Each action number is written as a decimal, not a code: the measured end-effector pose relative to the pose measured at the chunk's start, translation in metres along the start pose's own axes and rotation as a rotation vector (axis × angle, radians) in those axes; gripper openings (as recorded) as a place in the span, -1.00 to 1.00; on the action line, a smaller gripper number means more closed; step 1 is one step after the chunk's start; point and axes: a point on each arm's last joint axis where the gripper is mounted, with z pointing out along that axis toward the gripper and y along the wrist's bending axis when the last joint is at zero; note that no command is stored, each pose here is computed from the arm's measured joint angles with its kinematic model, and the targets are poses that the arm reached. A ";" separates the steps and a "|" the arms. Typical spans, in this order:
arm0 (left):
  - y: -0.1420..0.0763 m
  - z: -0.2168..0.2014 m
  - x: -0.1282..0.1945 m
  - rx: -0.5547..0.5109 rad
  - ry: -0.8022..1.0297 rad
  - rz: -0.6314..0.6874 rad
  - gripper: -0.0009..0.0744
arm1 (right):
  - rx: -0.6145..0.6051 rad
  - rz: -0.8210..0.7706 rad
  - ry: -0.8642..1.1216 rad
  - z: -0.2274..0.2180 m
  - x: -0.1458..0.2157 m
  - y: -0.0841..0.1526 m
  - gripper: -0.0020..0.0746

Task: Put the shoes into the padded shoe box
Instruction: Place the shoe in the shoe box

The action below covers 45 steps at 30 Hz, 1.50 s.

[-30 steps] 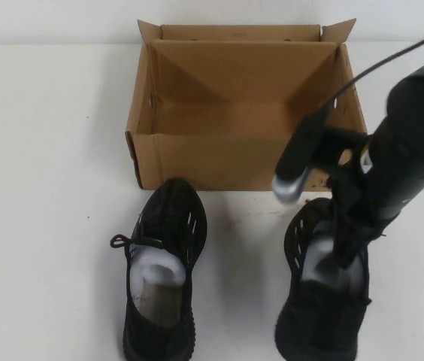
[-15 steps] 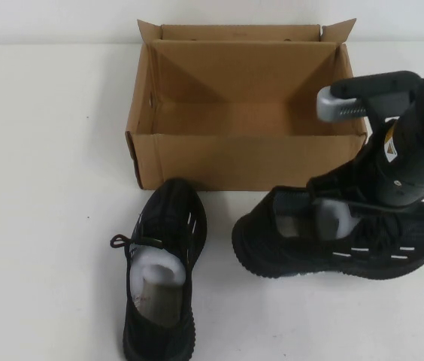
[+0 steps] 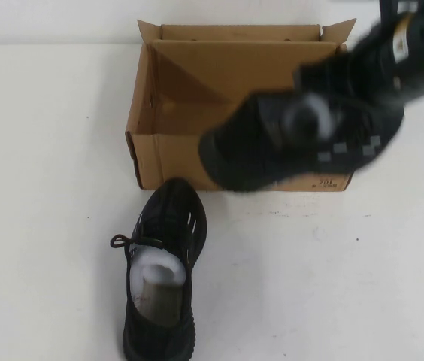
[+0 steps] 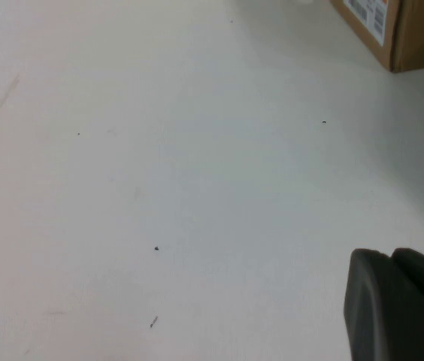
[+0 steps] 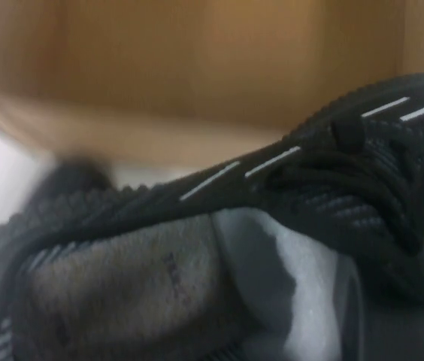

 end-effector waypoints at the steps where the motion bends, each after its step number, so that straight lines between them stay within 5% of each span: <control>1: 0.000 0.000 0.000 0.000 0.000 0.000 -0.99 | 0.000 -0.001 -0.029 0.001 -0.006 0.002 -0.97; 14: 0.000 0.000 0.000 0.000 0.000 0.000 -0.99 | 0.004 0.097 -0.198 0.072 -0.056 0.032 -0.97; 22: 0.000 0.000 0.000 0.000 0.000 0.000 -0.99 | 0.019 0.230 -0.185 0.127 -0.055 0.036 -0.97; 45: 0.000 0.000 0.000 0.000 0.000 0.000 -0.99 | 0.073 0.166 -0.234 0.179 -0.054 0.018 -0.97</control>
